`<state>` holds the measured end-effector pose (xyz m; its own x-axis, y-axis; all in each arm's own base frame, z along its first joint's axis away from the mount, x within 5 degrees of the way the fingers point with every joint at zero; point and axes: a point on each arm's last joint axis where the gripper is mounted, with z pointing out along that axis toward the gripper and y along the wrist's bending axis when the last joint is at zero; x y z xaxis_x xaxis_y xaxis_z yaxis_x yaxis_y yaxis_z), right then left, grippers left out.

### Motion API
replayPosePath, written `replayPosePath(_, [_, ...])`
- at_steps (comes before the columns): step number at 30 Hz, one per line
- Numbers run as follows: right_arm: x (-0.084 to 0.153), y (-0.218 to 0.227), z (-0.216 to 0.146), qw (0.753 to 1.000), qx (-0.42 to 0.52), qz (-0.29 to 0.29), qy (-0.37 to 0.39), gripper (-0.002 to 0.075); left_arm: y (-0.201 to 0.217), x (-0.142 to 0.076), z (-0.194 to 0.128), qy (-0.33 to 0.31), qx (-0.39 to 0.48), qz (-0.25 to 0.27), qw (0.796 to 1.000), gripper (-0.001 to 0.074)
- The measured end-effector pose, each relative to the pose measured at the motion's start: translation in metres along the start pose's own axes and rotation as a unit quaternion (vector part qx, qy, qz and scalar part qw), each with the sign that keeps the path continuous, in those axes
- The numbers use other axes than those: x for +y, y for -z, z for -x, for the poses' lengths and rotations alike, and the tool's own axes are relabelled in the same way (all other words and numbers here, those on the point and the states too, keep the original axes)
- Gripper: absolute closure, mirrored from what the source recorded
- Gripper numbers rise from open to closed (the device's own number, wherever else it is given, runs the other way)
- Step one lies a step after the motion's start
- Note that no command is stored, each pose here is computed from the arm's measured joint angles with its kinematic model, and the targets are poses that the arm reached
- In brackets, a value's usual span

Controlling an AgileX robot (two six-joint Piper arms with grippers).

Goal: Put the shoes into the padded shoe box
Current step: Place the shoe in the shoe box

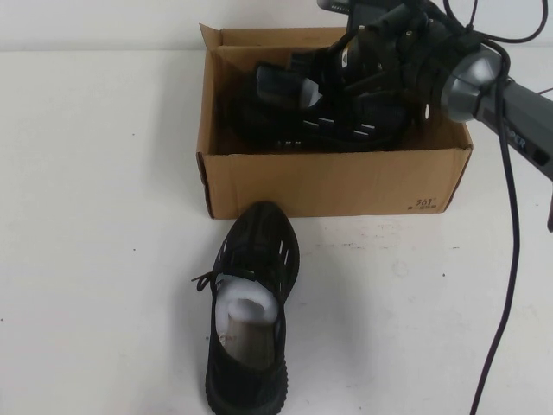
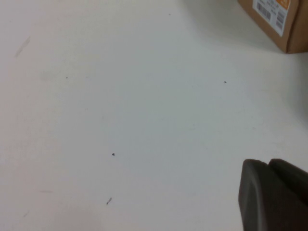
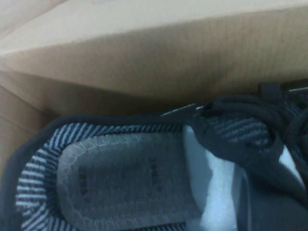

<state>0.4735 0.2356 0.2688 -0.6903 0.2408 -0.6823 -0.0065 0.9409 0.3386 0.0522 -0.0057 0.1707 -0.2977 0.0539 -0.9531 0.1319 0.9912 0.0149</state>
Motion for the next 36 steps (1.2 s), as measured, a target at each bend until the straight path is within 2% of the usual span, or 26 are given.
replayPosePath(15, [0.000, -0.002, 0.002, 1.000, -0.017, -0.001, 0.023, 0.0706, 0.000, 0.000, 0.000, 0.000, 0.000, 0.000, 1.000, 0.0739])
replayPosePath(23, [0.000, -0.002, 0.002, 0.998, -0.017, -0.002, 0.067, 0.0706, 0.000, 0.000, 0.000, 0.000, 0.000, 0.000, 1.000, 0.0739])
replayPosePath(36, [-0.004, -0.018, -0.007, 0.996, -0.012, -0.008, 0.091, 0.0706, 0.000, 0.000, 0.000, 0.000, 0.000, 0.000, 1.000, 0.0739])
